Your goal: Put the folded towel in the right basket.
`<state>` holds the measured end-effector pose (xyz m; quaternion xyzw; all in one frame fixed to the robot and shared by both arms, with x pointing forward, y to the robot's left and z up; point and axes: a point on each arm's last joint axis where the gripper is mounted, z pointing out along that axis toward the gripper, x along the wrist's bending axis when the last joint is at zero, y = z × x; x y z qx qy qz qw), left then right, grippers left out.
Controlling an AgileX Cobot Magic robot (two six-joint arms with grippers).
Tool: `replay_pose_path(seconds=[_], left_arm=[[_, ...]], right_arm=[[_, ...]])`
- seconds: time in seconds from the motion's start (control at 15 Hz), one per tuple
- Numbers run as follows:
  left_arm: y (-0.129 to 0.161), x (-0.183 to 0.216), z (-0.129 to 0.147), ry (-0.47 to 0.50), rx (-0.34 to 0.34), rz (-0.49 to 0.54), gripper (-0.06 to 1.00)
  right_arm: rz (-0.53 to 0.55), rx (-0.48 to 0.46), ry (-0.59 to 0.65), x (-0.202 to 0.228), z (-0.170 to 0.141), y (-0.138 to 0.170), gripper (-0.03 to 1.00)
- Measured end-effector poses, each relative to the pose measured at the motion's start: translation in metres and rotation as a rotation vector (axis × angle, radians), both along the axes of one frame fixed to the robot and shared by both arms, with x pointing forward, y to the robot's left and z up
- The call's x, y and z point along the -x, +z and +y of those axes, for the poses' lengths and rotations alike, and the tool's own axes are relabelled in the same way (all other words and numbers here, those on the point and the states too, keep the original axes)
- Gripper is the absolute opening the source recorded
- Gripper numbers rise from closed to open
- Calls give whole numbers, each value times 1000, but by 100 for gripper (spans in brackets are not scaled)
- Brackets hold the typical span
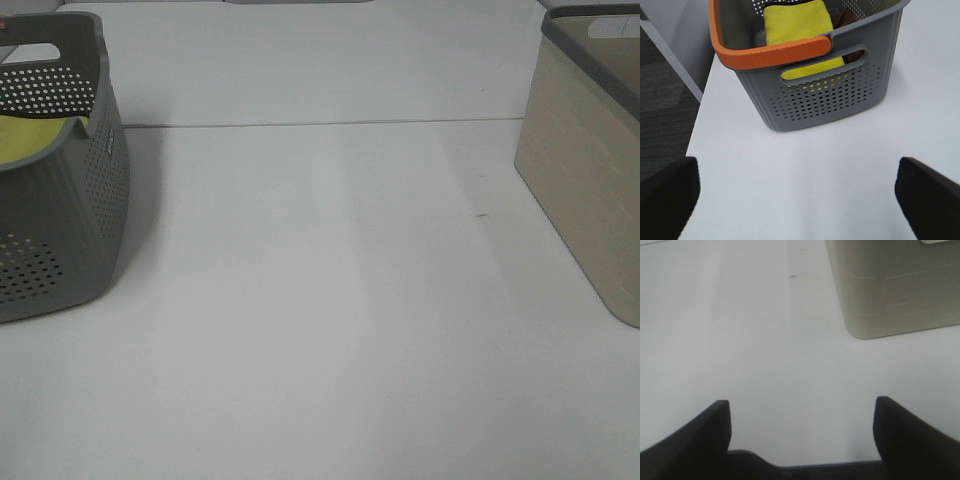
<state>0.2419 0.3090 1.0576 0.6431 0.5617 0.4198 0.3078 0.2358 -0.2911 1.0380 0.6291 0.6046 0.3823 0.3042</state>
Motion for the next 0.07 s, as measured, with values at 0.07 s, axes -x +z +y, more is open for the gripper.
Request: replay_pose_path(seconds=[0.07], left_arm=[[0, 0, 0, 0, 0, 0, 99]], right_arm=[[0, 0, 0, 0, 0, 0, 76]])
